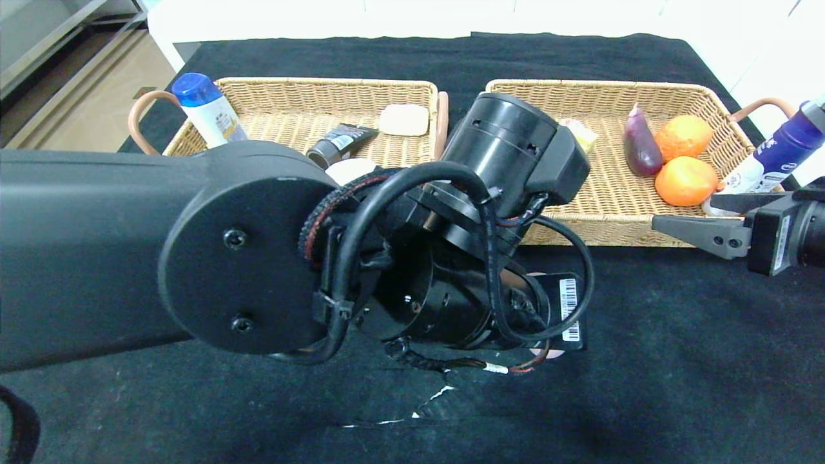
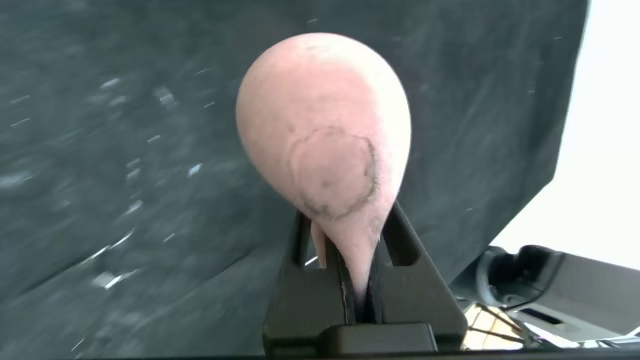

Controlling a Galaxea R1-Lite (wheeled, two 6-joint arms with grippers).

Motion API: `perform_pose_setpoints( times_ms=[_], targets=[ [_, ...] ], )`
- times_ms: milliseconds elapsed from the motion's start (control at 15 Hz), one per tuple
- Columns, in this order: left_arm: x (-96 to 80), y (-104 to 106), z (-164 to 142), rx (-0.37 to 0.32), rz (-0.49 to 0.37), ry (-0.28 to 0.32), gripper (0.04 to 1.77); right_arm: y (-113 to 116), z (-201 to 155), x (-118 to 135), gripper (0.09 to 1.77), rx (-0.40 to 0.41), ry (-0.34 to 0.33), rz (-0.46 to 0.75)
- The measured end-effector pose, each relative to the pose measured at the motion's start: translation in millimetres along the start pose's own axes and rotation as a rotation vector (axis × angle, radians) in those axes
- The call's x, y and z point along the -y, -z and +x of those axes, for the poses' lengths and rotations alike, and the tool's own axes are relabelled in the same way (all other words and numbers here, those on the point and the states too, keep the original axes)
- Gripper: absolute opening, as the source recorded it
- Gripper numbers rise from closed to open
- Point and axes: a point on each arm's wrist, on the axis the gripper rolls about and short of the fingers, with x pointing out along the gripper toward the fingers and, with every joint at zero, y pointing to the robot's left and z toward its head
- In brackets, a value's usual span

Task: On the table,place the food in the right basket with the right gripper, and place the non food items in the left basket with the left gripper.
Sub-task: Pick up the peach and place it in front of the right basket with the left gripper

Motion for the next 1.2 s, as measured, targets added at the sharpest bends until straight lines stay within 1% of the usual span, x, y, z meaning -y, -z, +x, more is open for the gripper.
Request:
perform_pose_setpoints(
  times_ms=[267,333,400,533,667,933,1200],
  targets=[
    [-2.0,-0.2,13.0,0.008,-0.010,0.001,0.16,-1.0,-1.7,0.2,1.71,0.006,0.003,-0.001],
    [-2.7,0.1,15.2,0.007,-0.015,-0.004,0.23,-1.2,-2.0,0.2,1.71,0.007,0.003,-0.002],
    [-3.3,0.3,17.1,0.005,-0.017,-0.007,0.42,-1.3,-2.3,0.1,1.71,0.008,0.003,-0.001],
    [-3.7,1.1,19.4,0.000,-0.015,-0.009,0.71,-1.8,-3.2,-0.1,1.71,0.011,0.002,-0.002],
    [-4.1,1.4,20.6,-0.002,-0.016,-0.011,0.94,-2.0,-3.7,-0.2,1.71,0.012,0.002,-0.002],
    [-5.5,2.4,21.9,-0.007,-0.017,-0.016,1.25,-1.9,-3.7,-0.4,1.71,0.012,0.001,-0.002],
    [-5.3,2.2,21.9,-0.006,-0.018,-0.016,1.43,-1.5,-3.5,-0.5,1.71,0.010,0.001,-0.002]
  ],
)
